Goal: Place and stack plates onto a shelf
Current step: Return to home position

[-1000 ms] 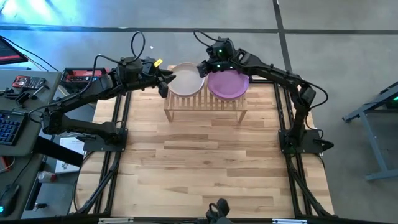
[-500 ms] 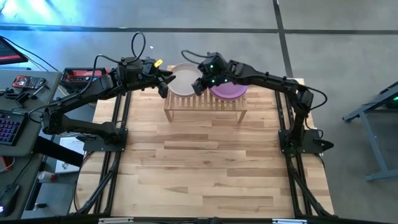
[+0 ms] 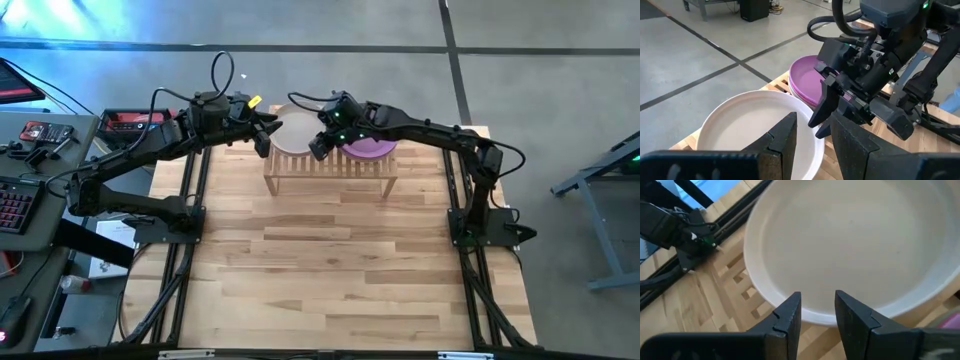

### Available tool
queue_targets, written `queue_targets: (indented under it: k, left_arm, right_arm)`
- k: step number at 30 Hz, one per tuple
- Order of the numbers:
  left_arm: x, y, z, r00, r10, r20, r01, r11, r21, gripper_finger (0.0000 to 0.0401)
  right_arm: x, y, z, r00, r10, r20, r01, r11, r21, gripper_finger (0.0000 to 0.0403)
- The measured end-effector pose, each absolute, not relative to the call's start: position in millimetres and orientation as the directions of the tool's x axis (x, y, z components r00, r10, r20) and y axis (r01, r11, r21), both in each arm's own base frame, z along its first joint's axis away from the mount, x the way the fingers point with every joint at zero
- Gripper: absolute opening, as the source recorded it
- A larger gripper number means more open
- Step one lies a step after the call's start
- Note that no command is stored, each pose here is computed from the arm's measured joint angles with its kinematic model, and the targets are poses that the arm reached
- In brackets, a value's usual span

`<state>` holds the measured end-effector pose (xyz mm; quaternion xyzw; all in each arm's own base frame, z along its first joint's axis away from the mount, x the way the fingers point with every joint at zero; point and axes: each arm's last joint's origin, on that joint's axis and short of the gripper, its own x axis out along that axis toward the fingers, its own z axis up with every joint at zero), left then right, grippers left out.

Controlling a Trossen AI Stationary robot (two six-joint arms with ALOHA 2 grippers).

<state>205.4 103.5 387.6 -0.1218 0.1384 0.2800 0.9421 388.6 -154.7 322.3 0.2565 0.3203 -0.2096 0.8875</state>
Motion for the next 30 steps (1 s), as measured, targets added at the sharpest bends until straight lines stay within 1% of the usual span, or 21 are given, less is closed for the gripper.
queue_targets:
  k: [6, 11, 15, 20, 24, 30]
  left_arm:
    - [205.4, 103.5, 387.5, 0.805, 0.494, -0.329, -0.564, 0.809, -0.165, 0.0108]
    - [205.3, 103.4, 387.2, 0.804, 0.492, -0.333, -0.564, 0.809, -0.166, 0.0108]
    - [205.8, 101.6, 386.0, 0.831, 0.436, -0.346, -0.516, 0.837, -0.184, 0.0108]
    - [204.2, 94.4, 379.3, 0.853, 0.31, -0.42, -0.428, 0.876, -0.222, 0.0108]
    - [204.8, 84.4, 368.0, 0.843, 0.262, -0.471, -0.4, 0.889, -0.223, 0.0108]
    - [206.4, 63.1, 358.7, 0.854, 0.196, -0.481, -0.335, 0.916, -0.22, 0.0108]
  right_arm:
    - [387.4, -154.1, 320.6, 0.693, -0.203, -0.692, 0.546, 0.774, 0.32, 0.0103]
    - [389.5, -154.9, 323.0, 0.716, -0.208, -0.667, 0.53, 0.783, 0.325, 0.0103]
    - [388.2, -153.9, 327.4, 0.731, -0.201, -0.653, 0.499, 0.809, 0.31, 0.0103]
    - [376.7, -149.4, 348.6, 0.771, -0.193, -0.607, 0.434, 0.857, 0.278, 0.0103]
    - [364.7, -142.9, 368.1, 0.803, -0.181, -0.568, 0.388, 0.882, 0.268, 0.0103]
    - [345.2, -127.4, 397.4, 0.844, -0.18, -0.505, 0.354, 0.895, 0.273, 0.0103]
